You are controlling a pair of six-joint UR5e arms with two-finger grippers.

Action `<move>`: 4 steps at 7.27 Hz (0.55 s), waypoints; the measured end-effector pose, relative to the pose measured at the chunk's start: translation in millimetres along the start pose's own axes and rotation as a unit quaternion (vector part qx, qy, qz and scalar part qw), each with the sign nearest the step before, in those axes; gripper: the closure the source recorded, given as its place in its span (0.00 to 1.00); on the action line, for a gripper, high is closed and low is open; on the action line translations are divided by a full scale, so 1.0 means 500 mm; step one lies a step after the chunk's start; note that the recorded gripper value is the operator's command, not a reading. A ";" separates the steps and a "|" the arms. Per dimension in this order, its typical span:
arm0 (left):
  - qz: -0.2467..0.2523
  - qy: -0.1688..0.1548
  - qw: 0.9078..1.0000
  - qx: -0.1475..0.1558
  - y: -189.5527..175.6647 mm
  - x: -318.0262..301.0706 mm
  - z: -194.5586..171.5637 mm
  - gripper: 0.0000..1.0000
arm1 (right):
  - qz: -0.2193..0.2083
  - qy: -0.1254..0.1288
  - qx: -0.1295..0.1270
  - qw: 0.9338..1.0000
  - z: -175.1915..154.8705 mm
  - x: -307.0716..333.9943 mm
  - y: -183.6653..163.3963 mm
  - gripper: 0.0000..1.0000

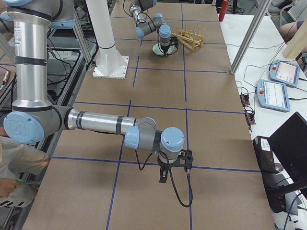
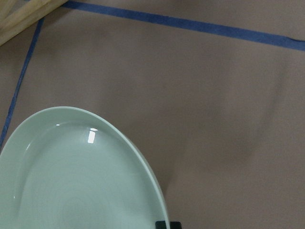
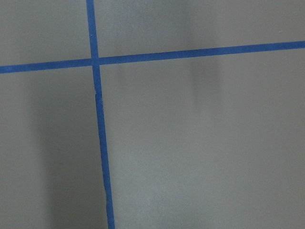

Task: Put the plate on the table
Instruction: 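Carry the plate with the left gripper toward the robot, beside the rack, then lower the plate flat onto the table and open the left gripper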

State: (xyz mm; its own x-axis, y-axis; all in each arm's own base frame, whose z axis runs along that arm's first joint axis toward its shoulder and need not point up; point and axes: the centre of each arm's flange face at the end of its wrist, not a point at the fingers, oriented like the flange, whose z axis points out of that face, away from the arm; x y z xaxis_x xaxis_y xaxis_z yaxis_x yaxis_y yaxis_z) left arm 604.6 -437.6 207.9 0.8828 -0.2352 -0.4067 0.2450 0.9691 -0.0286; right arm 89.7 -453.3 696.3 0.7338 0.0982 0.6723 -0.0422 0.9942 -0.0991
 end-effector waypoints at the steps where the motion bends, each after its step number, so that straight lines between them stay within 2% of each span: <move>1: 0.009 0.008 1.000 0.004 -0.005 -0.004 -0.007 0.00 | 0.000 0.000 0.000 1.000 0.000 0.000 0.000 0.00; 2: 0.016 0.029 0.999 0.012 -0.046 -0.028 -0.051 0.00 | 0.000 0.000 0.000 1.000 0.000 0.000 0.000 0.00; 3: 0.017 0.063 0.998 0.025 -0.137 -0.093 -0.135 0.00 | 0.000 0.000 0.000 1.000 0.000 0.000 0.000 0.00; 4: 0.017 0.099 0.994 0.038 -0.257 -0.198 -0.219 0.00 | 0.000 0.000 0.000 1.000 0.000 0.000 0.000 0.00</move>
State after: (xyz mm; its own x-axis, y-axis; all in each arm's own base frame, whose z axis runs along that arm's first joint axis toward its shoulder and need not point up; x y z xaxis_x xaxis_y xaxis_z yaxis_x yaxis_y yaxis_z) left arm 441.8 -530.8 151.6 0.7970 -0.1756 -0.5779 0.2527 0.9660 0.0549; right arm 89.7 -453.2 696.3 0.7338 0.0982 0.6723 -0.0422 0.9942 -0.0992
